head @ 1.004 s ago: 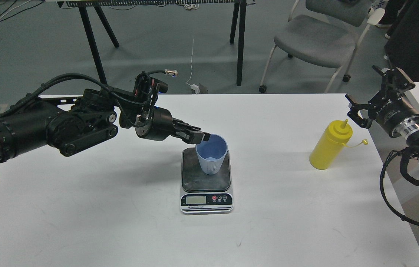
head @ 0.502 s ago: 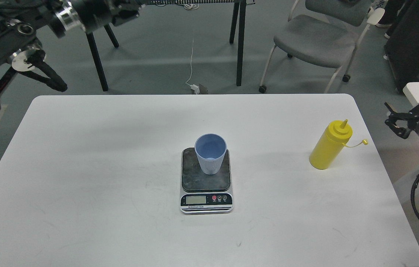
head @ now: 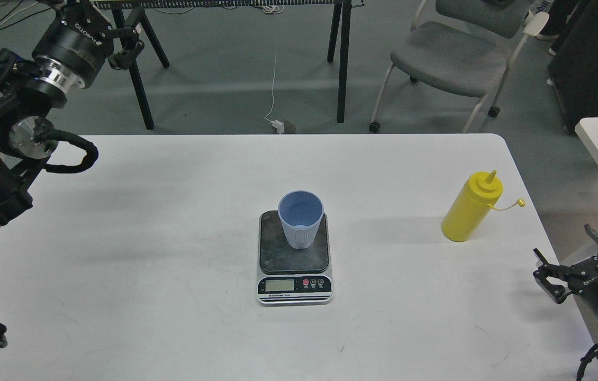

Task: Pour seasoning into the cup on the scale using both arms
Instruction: 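Reach the right gripper to the yellow squeeze bottle and grasp it, then lift the yellow bottle and tip it upside down above the cup, then hold the inverted bottle over the cup to pour, then turn the bottle upright and carry it back toward its spot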

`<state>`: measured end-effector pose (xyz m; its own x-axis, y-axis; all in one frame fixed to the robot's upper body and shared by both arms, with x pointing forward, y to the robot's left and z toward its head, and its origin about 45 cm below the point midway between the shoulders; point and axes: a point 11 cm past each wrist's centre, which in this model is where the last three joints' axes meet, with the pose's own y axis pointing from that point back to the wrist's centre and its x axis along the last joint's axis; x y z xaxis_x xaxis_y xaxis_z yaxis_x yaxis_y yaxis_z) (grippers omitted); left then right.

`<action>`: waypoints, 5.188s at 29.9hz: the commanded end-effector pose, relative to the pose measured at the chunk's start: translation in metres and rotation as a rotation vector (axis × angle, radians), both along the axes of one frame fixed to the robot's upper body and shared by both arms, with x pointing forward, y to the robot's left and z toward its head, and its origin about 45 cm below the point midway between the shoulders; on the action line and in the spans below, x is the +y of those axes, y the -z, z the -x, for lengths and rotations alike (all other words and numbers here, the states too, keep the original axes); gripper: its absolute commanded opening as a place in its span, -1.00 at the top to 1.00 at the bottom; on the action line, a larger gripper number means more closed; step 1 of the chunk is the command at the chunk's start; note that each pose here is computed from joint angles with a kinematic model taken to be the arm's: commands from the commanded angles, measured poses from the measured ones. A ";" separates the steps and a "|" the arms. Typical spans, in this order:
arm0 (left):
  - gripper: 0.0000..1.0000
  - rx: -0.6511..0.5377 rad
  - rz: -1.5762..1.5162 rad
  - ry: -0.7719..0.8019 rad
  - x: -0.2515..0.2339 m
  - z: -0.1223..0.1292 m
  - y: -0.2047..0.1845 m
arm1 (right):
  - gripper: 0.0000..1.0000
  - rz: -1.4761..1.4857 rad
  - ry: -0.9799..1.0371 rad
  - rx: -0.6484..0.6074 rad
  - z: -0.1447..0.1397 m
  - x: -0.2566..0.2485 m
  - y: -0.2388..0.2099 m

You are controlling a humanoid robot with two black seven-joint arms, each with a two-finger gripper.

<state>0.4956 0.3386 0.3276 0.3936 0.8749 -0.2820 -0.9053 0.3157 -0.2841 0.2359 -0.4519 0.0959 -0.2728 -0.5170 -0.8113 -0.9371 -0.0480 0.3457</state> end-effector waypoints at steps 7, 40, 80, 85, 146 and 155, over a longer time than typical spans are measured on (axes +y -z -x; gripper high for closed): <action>-0.99 0.016 -0.007 -0.011 0.006 0.003 0.008 | -0.98 -0.189 -0.041 -0.067 -0.018 0.077 0.010; -0.99 0.031 -0.028 -0.013 0.010 0.006 0.015 | -0.02 -0.050 -0.024 -0.229 -0.097 0.110 0.007; -0.99 0.025 -0.024 -0.010 0.010 0.007 0.012 | 0.35 1.815 -1.204 -0.897 -0.190 0.307 -0.178; -0.99 0.023 -0.024 -0.012 0.011 0.007 0.011 | 0.34 1.859 -1.313 -0.931 -0.180 0.323 -0.163; -0.99 0.018 -0.026 -0.007 0.010 0.006 0.008 | 0.31 1.800 -1.141 -0.768 -0.197 0.282 -0.169; -0.99 0.020 -0.017 0.003 0.003 0.005 0.010 | 0.31 0.705 -0.811 -0.531 -0.140 0.192 -0.171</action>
